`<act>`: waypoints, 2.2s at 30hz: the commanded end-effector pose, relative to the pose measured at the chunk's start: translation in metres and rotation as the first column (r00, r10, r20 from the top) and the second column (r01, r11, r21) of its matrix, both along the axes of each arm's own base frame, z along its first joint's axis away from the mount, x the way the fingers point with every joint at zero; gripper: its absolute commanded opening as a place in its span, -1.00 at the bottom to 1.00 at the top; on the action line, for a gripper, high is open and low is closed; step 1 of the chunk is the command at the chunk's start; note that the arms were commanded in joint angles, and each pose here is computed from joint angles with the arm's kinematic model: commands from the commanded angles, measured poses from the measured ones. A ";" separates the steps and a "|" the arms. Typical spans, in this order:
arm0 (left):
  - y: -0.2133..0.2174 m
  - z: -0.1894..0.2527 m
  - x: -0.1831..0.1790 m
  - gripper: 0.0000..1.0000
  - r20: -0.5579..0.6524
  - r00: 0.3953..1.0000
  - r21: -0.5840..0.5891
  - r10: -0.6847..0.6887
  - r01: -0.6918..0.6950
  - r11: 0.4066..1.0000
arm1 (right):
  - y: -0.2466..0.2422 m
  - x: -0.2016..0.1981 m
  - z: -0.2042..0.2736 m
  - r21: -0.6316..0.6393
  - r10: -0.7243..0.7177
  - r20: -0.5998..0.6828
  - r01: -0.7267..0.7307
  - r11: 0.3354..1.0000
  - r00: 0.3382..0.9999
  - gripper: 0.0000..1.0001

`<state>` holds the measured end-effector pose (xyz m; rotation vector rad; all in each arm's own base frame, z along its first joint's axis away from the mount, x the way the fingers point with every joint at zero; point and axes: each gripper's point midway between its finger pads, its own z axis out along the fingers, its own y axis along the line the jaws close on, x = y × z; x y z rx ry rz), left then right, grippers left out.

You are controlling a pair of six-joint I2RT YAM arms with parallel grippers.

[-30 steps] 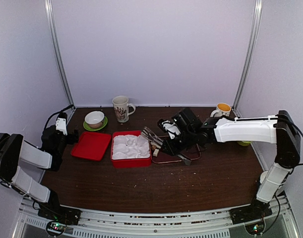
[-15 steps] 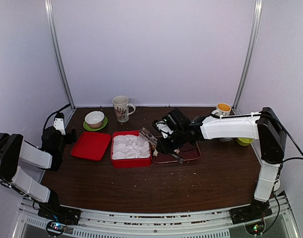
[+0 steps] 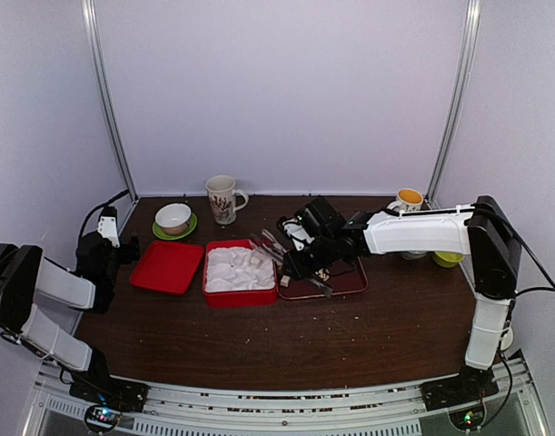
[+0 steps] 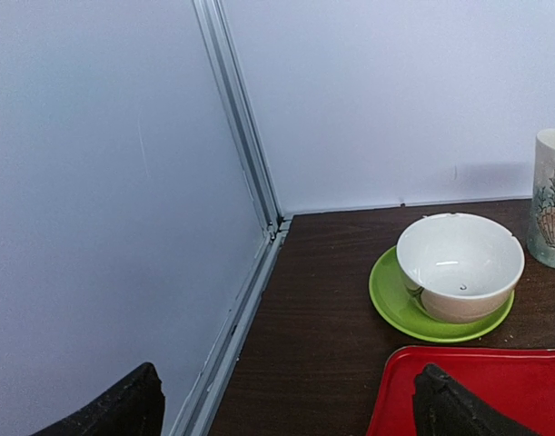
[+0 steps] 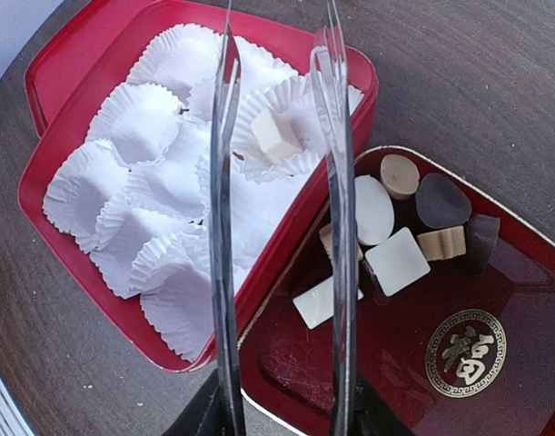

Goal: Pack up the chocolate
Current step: Place the fake chocolate in the empty pocket of the box, then pick up the fake chocolate from the plate.

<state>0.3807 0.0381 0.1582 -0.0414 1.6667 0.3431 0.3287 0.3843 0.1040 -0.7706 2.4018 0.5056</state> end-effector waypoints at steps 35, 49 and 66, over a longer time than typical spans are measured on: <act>0.004 0.010 0.002 0.96 0.037 0.999 -0.010 0.015 -0.015 1.000 | -0.106 -0.064 0.014 0.023 -0.103 -0.022 0.103 0.994 0.994 -0.29; 0.004 0.009 0.002 0.96 0.036 0.999 -0.010 0.015 -0.015 1.000 | -0.124 -0.067 -0.011 -0.140 -0.100 -0.049 0.092 0.986 0.994 -0.23; 0.003 0.010 0.002 0.95 0.036 0.999 -0.010 0.014 -0.014 1.000 | -0.132 -0.046 -0.027 -0.234 -0.192 -0.041 0.177 0.956 0.981 -0.25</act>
